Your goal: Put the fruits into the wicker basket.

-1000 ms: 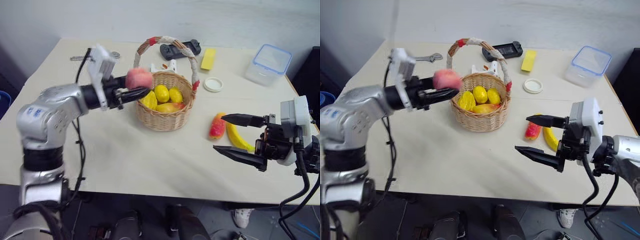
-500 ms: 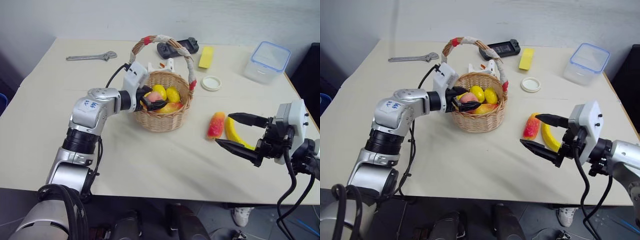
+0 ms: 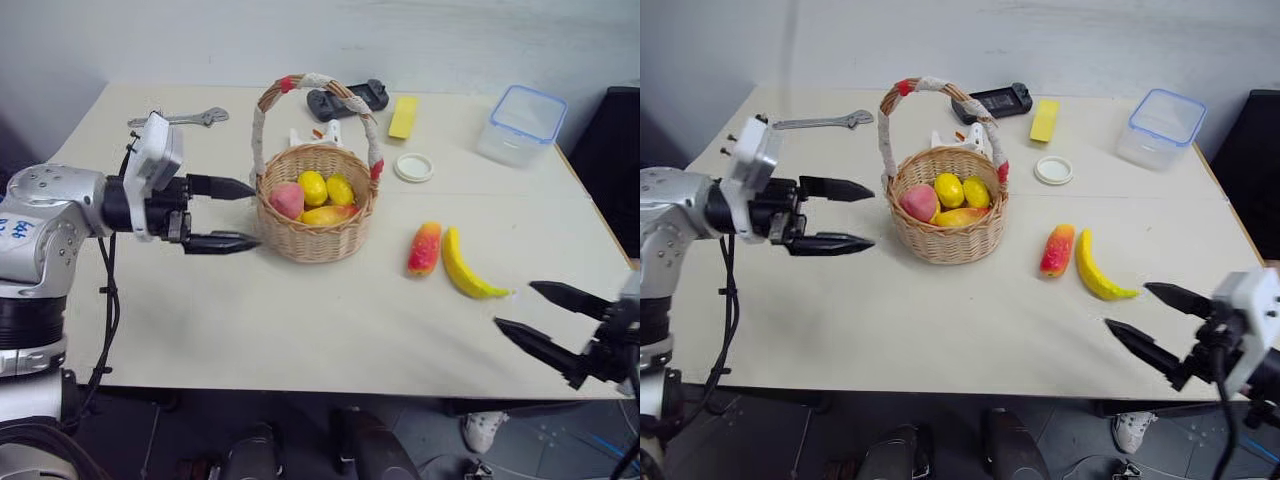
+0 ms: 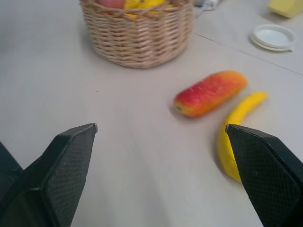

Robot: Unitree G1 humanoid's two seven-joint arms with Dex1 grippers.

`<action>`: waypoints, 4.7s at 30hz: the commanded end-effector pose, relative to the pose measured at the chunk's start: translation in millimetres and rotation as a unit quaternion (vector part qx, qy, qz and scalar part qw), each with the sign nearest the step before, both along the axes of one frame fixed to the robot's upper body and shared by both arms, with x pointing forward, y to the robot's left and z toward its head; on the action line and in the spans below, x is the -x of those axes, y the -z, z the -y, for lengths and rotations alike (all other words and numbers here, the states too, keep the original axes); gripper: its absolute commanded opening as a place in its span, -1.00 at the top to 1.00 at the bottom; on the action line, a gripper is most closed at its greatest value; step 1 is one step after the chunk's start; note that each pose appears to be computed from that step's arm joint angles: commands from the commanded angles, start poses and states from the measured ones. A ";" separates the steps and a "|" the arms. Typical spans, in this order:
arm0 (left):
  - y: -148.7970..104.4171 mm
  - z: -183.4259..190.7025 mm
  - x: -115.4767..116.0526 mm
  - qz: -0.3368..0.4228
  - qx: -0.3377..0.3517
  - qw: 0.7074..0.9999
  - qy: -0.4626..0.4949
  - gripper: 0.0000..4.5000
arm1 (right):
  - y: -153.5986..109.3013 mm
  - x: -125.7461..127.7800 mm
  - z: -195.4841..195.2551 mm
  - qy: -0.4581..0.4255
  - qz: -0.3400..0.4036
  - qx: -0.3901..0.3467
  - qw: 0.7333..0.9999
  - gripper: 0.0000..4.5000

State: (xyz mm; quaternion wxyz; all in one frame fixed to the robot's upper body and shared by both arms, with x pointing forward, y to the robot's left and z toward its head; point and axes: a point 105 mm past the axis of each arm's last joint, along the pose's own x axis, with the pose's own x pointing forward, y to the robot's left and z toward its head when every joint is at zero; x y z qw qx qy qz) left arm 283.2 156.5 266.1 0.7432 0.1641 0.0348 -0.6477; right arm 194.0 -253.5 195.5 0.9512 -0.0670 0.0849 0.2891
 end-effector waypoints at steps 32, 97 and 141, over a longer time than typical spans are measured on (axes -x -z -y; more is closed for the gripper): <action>-1.1 19.2 -5.4 0.076 0.007 0.997 0.000 -0.99 | 57.2 -174.3 -96.6 0.100 -0.114 -0.163 0.975 -1.00; -6.4 32.0 -24.4 0.070 0.045 0.996 -0.015 -1.00 | -13.2 -4.2 39.8 0.025 -0.084 -0.005 0.996 -0.99; -16.8 20.7 -14.5 0.077 0.063 0.994 -0.034 -1.00 | -19.9 -89.5 -108.9 -0.244 -0.011 -0.010 0.970 0.67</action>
